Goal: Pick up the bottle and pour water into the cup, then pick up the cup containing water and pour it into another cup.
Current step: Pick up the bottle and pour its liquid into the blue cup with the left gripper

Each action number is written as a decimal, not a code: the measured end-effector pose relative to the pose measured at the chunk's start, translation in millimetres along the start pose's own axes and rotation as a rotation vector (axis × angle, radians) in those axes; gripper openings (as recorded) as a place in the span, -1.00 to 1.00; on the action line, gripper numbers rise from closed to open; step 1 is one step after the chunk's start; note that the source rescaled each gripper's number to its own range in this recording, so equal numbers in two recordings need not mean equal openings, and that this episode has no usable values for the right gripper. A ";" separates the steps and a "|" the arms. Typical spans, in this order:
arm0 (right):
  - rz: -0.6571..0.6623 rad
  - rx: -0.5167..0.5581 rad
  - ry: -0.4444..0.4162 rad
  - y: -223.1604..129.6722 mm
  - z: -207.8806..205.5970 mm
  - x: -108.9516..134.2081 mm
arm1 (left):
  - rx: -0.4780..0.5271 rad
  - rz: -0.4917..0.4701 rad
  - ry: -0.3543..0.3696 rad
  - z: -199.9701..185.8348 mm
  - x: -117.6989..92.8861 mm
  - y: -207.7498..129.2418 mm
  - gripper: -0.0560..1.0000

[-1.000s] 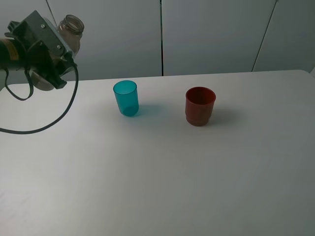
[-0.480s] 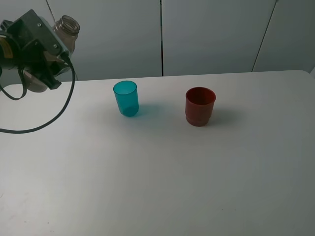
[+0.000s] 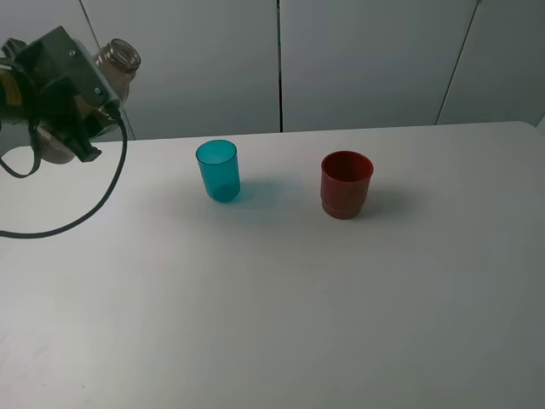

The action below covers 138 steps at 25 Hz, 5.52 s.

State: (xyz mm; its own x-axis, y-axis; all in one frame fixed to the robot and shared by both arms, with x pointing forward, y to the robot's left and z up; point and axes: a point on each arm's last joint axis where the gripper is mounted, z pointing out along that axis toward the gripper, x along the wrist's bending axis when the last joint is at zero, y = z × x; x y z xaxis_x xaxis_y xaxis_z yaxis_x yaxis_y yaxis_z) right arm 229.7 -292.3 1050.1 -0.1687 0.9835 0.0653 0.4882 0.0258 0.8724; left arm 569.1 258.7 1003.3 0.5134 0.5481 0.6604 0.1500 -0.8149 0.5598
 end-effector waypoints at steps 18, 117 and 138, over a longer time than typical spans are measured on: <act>0.000 0.000 0.000 0.0 0.0 0.0 | 0.056 0.235 -0.158 43.6 -34.1 -1.7 -0.88; 0.000 0.000 0.000 0.0 0.0 0.0 | 0.077 0.892 -0.110 107.3 -12.0 35.1 -0.88; 0.000 0.000 0.000 0.0 0.0 0.0 | 0.062 0.971 -0.072 107.7 -2.3 43.8 -0.88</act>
State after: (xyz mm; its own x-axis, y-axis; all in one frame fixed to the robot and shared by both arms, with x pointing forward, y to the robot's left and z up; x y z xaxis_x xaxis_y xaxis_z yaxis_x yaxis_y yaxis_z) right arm 229.7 -292.3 1050.1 -0.1687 0.9835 0.0653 0.4882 0.0258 0.8724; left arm 665.5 201.5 972.5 0.4872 -0.3785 0.7870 -0.3227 -0.9154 -0.2405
